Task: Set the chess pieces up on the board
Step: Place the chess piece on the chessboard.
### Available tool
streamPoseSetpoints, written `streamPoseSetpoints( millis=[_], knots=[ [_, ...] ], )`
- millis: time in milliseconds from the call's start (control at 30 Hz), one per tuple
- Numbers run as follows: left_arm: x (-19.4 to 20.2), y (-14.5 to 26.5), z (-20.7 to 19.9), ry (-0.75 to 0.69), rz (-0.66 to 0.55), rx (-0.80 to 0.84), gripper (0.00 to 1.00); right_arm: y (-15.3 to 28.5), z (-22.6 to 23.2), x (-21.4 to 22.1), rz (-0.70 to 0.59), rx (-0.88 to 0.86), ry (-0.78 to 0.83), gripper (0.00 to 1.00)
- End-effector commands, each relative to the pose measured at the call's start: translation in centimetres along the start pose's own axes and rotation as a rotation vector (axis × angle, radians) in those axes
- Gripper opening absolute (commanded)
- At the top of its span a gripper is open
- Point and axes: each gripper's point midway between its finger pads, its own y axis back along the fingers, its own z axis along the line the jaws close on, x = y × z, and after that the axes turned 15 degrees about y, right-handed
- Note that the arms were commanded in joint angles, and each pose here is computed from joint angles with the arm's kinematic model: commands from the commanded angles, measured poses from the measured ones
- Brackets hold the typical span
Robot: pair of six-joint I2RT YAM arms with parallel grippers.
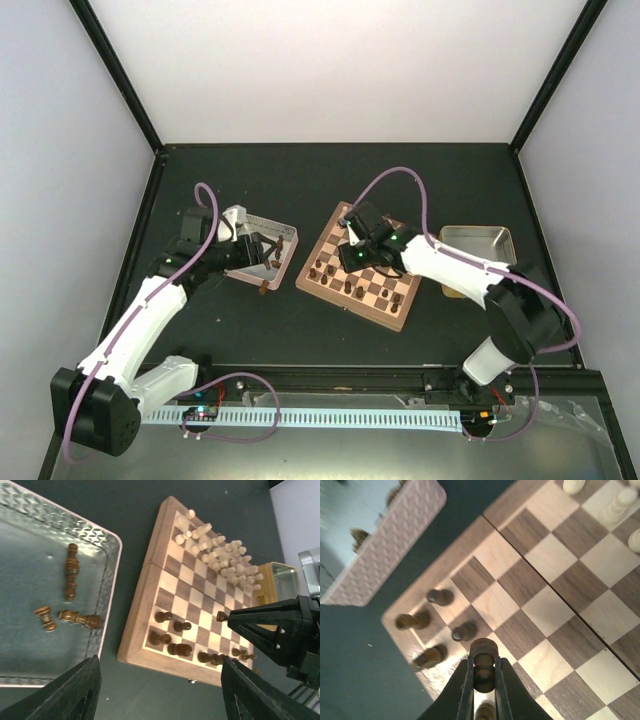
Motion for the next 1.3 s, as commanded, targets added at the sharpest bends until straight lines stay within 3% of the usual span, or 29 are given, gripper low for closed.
streamPoseSetpoints(
  millis=[0,633,1033,1267],
  knots=[
    [-0.9,1.1,0.6,-0.058,-0.049,-0.067,0.68,-0.7,-1.0,2.0,0.163,0.048,0.105,0.02],
    [-0.6,-0.1,1.2,-0.085,0.003,-0.086,0.68,-3.1,0.6,3.5,0.371,-0.076,0.229,0.06],
    [-0.5,-0.5,1.2,-0.072,0.022,-0.081,0.68,-3.6,0.5,3.4,0.375,-0.076,0.242,0.19],
    [-0.5,-0.6,1.1,-0.073,0.024,-0.078,0.68,-4.0,0.5,3.3,0.368,-0.071,0.239,0.22]
  ],
)
